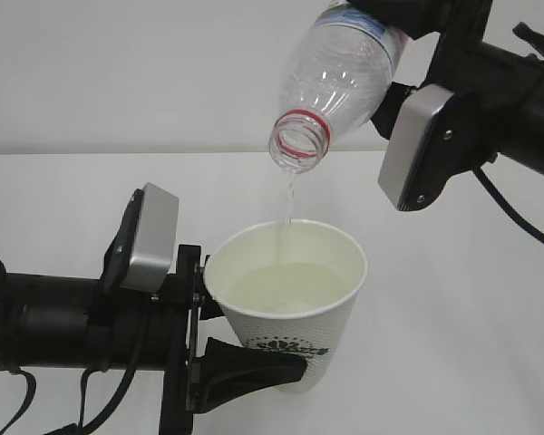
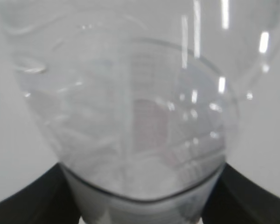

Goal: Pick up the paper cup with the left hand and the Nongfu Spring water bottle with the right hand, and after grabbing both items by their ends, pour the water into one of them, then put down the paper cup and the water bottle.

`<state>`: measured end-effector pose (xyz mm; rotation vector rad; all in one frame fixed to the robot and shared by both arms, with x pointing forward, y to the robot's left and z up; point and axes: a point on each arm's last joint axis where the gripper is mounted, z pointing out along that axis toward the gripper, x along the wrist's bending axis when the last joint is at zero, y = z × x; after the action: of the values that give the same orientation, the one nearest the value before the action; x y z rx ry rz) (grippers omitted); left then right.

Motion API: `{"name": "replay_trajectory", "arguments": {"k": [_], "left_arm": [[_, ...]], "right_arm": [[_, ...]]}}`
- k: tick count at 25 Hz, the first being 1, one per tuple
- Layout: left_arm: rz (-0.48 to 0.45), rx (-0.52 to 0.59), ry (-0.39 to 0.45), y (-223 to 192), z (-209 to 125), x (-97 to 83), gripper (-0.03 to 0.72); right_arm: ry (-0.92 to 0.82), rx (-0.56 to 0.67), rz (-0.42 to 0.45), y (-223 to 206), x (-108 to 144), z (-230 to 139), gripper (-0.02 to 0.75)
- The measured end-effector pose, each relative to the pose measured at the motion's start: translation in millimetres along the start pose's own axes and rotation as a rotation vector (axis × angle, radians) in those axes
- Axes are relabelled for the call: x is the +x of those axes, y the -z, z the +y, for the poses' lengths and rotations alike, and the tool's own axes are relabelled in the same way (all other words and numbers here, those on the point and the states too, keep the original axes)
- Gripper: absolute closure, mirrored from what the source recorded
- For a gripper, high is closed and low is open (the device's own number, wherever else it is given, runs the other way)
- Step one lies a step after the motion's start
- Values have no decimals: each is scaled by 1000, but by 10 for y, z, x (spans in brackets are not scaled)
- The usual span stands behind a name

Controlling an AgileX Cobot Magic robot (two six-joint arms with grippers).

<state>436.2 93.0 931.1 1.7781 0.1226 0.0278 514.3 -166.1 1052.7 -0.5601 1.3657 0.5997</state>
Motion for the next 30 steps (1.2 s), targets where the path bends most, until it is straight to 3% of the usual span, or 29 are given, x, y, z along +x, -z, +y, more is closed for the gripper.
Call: {"name": "replay_trajectory", "arguments": {"k": [30], "left_arm": [[0, 0, 0, 0, 0, 0, 226]], "right_arm": [[-37, 0, 0, 0, 0, 0, 244]]}}
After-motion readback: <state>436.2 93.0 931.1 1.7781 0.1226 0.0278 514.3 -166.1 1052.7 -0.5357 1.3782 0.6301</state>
